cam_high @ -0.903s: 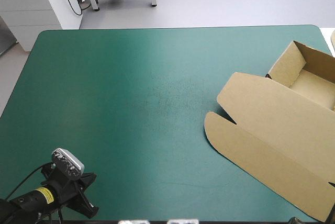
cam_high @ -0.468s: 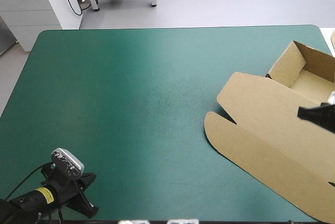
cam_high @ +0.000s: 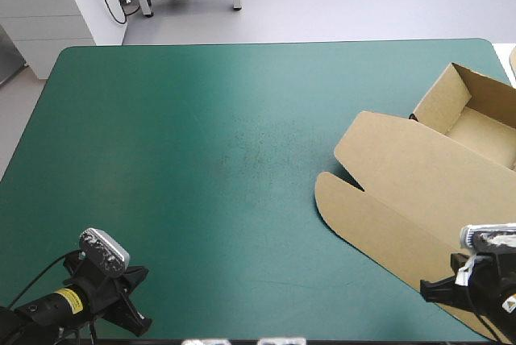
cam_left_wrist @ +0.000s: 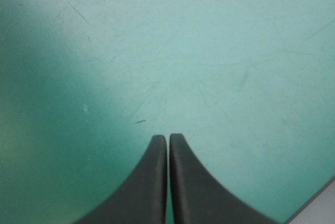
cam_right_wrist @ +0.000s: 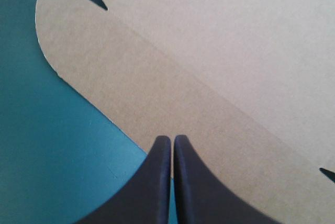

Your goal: Fold the box

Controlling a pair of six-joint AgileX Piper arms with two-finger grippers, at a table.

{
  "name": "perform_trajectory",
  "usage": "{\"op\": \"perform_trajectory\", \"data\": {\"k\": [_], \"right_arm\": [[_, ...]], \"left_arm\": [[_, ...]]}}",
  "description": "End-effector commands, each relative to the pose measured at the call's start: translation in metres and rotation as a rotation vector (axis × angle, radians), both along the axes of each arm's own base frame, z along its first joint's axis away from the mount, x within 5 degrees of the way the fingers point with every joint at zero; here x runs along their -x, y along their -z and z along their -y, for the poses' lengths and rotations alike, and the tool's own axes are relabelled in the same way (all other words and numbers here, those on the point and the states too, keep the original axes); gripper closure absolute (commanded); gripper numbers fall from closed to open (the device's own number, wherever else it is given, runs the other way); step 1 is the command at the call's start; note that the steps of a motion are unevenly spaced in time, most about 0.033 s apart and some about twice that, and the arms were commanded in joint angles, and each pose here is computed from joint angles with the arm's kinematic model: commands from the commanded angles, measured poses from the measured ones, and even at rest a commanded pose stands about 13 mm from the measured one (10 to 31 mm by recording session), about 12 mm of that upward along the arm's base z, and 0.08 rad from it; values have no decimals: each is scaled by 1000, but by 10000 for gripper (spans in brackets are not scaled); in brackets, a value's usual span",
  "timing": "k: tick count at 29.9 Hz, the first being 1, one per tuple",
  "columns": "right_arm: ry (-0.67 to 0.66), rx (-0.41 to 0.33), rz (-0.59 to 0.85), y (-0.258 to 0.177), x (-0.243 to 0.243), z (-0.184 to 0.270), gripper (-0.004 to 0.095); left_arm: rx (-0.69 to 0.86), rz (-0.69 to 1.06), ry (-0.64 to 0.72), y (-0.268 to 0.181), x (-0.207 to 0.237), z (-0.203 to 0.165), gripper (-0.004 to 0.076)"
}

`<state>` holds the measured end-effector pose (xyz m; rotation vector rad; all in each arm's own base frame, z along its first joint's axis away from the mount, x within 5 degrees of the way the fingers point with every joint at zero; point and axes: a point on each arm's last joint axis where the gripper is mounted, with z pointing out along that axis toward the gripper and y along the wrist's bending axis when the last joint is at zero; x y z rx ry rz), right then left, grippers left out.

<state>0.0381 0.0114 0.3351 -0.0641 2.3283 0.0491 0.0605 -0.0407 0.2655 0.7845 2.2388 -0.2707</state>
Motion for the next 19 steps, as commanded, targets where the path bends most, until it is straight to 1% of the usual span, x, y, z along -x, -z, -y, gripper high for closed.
{"op": "perform_trajectory", "data": {"k": [1,5,10,19], "right_arm": [[-62,9,53,11,1,-4,910],[-127,12,42,27,6,-7,910],[-134,16,45,34,9,-8,910],[-143,31,59,33,10,-8,910]], "left_arm": [[49,57,-2,-11,-4,3,731],[49,57,-2,-11,-4,3,731],[49,57,-2,-11,-4,3,731],[49,57,-2,-11,-4,3,731]]}}
